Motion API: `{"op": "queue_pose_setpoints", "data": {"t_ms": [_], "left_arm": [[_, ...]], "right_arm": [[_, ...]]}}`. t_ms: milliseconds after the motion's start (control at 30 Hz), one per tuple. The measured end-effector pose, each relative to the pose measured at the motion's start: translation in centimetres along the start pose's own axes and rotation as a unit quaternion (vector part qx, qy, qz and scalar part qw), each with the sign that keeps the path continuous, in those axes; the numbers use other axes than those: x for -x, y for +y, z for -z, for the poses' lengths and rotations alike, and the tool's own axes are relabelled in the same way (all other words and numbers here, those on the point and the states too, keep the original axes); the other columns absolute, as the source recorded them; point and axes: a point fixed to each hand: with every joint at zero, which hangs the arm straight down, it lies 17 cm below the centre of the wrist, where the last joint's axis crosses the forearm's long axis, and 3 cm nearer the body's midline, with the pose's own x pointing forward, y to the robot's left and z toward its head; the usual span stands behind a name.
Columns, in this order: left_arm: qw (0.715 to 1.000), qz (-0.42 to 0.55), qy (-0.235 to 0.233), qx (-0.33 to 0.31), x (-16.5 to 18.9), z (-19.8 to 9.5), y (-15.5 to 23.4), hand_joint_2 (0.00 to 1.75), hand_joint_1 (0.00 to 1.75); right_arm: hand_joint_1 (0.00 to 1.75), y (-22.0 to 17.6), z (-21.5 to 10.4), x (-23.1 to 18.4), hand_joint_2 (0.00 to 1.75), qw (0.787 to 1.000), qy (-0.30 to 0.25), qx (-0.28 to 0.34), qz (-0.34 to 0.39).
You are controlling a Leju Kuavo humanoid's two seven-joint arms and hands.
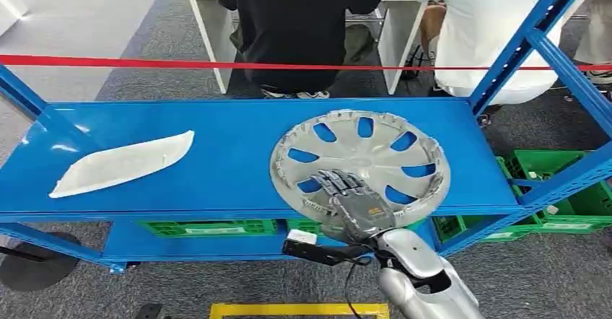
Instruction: Take the parts from the cabinet and place them on the table.
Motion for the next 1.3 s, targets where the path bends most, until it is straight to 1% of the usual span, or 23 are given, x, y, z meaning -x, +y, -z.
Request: {"op": "queue_pose_setpoints", "data": {"t_ms": [200,367,467,900,1167,1300], "left_arm": [[1.000,0.005,-0.001,0.001,-0.1,0.0,0.0,0.00,0.00],[1.000,0.012,-0.002,0.003,-0.1,0.0,-0.1,0.00,0.00],[1.000,0.012,-0.002,0.003,-0.1,0.0,-0.1,0.00,0.00],[1.000,0.009,-0.003,0.003,-0.1,0.0,-0.1,0.00,0.00],[1.000,0.001,-0.001,0.001,-0.1,0.0,0.0,0.00,0.00],[1.000,-0.001,-0.001,0.000,-0.1,0.0,0.0,0.00,0.00]], "right_arm": [[0.00,0.0,0.2,0.4,1.75,1.000,0.008,-0.001,-0.003],[0.00,0.3,0.7,2.6,1.75,0.999,0.038,-0.006,-0.039],[0.00,0.4,1.1,3.6,1.75,0.998,0.047,-0.009,-0.044],[0.00,0.8,1.5,4.4,1.75,0.997,0.057,-0.015,-0.045],[0.00,1.5,1.2,4.4,1.75,0.998,0.057,-0.029,0.002],[0.00,1.0,1.1,4.6,1.75,0.998,0.063,-0.022,0.011]]}}
